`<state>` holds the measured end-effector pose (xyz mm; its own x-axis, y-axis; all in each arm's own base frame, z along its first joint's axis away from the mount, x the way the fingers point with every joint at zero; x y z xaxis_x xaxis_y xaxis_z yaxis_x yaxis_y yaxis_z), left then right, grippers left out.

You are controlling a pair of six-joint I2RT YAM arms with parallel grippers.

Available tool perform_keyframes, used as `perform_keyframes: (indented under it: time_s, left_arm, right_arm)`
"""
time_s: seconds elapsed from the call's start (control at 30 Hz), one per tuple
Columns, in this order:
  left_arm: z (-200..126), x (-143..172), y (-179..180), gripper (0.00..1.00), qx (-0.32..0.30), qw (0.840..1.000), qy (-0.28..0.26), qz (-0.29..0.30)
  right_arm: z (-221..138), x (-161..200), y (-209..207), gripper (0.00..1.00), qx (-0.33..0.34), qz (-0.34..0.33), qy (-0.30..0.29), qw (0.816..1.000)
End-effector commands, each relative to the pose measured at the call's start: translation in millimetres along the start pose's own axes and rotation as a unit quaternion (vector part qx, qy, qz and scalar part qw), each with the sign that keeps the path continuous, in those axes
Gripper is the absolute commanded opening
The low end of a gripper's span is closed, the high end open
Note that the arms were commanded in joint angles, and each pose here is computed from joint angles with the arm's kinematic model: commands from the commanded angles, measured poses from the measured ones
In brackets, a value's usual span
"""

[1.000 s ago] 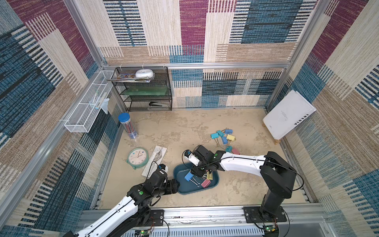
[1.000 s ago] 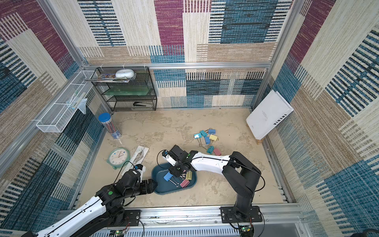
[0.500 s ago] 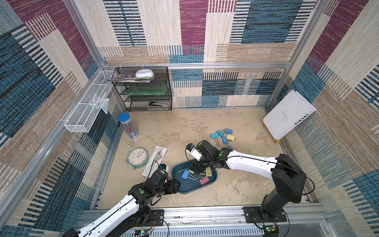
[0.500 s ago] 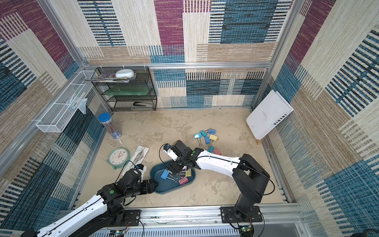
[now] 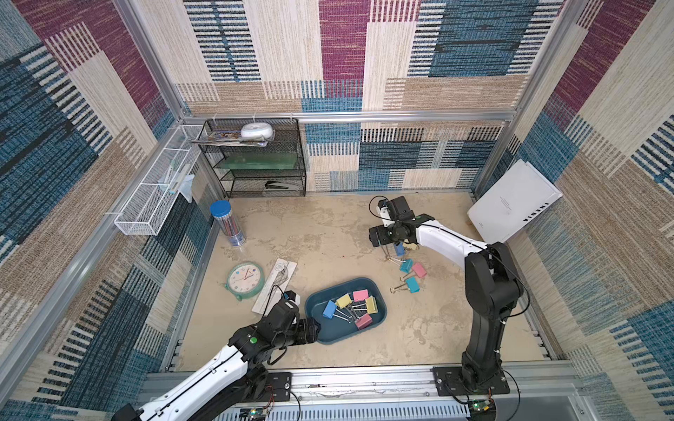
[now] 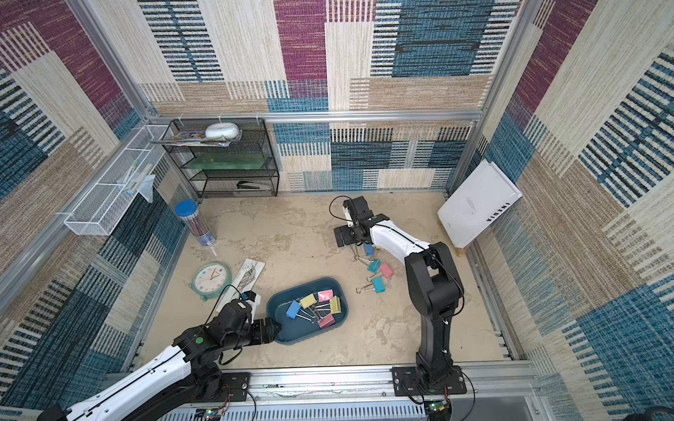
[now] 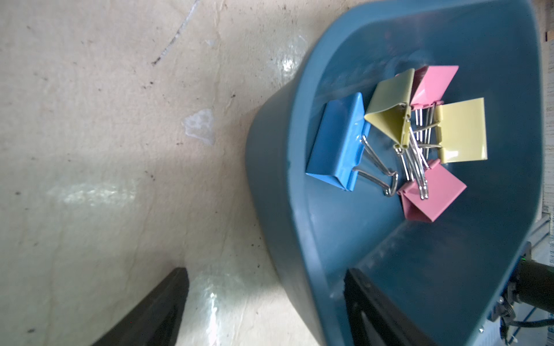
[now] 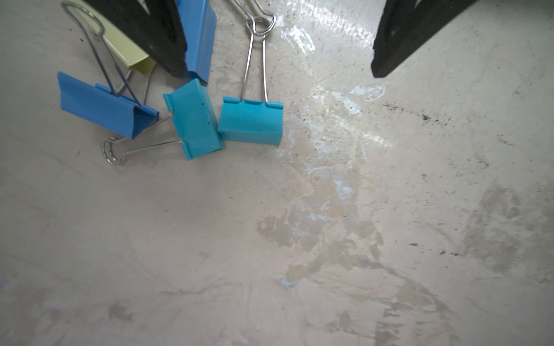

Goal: Put the binder clips in the storage box
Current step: Adjust the binder clip at the center of the board.

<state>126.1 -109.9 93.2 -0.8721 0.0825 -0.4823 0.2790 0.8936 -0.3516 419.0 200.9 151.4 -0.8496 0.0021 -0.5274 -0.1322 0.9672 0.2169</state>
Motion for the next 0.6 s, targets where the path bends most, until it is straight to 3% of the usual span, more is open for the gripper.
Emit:
perform_keyframes:
  time_s: [0.0,0.27,0.57]
  left_arm:
    - [0,1,0,0.85,0.001,1.0,0.005,0.011]
    - [1,1,1,0.85,-0.003,1.0,0.007,0.01]
    - [2,1,1,0.85,-0.003,1.0,0.009,0.01]
  right_arm:
    - [13,3,-6,0.99,-0.003,0.021,0.018,1.0]
    - [35,7,-13,0.97,-0.007,0.041,0.036,0.998]
    - [31,16,-12,0.95,-0.023,0.052,0.043,0.997]
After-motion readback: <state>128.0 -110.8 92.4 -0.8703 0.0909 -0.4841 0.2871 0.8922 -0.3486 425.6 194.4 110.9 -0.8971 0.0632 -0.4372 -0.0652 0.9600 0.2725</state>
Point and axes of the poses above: each gripper's point midway between its finger pads, its own z axis out along the fingers, its own y axis along the line the jaws close on, x = y × z, the point moved 7 cm from there along -z, back along the fingers, and after that the axes turned 15 degrees about z, right-handed, at the moved point
